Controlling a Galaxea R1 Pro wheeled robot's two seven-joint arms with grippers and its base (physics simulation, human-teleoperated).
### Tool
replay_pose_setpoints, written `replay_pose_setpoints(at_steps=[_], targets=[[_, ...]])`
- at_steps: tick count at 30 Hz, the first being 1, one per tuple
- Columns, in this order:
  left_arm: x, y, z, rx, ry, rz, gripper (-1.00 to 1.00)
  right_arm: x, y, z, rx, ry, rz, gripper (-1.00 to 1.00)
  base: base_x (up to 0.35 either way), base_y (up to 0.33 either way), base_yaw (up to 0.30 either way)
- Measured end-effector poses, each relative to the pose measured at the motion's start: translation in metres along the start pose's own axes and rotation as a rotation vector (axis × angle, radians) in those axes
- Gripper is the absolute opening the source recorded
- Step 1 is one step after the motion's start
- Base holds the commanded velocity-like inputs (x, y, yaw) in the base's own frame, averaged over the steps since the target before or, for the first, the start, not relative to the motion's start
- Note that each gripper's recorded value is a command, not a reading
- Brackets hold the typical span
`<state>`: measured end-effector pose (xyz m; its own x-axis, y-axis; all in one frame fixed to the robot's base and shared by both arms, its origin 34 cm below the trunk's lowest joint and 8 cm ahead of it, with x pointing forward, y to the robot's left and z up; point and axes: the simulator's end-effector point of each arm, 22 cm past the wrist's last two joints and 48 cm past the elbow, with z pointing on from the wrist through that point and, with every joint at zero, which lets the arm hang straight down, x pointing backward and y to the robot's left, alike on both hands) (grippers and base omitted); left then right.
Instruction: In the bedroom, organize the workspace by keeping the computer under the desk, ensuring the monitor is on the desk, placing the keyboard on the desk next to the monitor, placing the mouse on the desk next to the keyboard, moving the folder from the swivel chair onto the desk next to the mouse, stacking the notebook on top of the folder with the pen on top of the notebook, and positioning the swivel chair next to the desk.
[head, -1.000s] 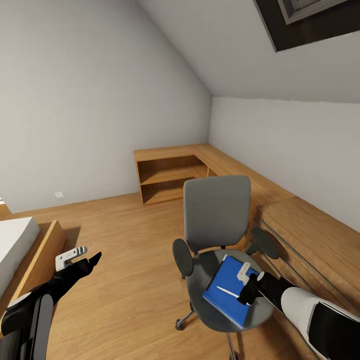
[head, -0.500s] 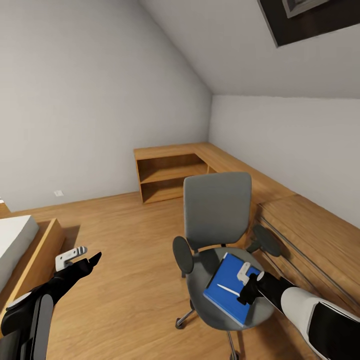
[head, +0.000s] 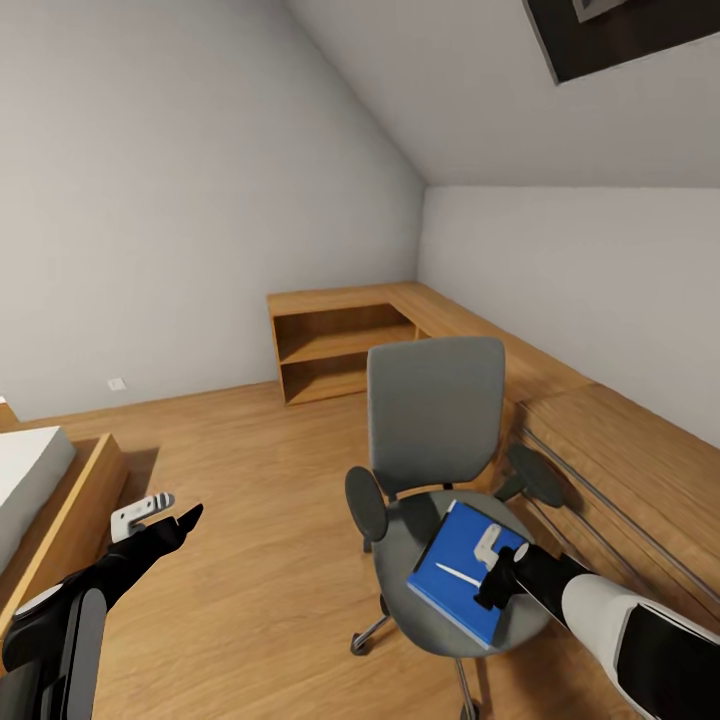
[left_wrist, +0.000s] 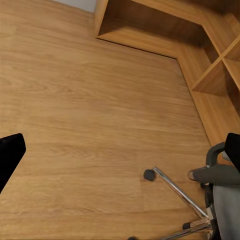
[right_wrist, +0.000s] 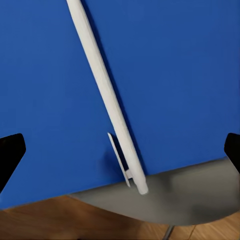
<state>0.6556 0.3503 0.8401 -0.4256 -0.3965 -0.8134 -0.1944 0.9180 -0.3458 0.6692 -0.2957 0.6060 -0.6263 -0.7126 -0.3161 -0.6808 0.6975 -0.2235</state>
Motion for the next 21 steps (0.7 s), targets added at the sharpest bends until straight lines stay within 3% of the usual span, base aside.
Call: replay_pose_setpoints(at_steps=[14, 21], targets=[[0.020, 0.008, 0.010, 0.000, 0.000, 0.000, 1.00, 0.012, 0.009, 0.023, -0.004, 0.004, 0.001, 1.00, 0.000, 0.000, 0.000], [0.021, 0.008, 0.011, -0.001, 0.002, 0.000, 1.00, 0.012, 0.009, 0.023, -0.004, 0.003, 0.001, 1.00, 0.000, 0.000, 0.000]])
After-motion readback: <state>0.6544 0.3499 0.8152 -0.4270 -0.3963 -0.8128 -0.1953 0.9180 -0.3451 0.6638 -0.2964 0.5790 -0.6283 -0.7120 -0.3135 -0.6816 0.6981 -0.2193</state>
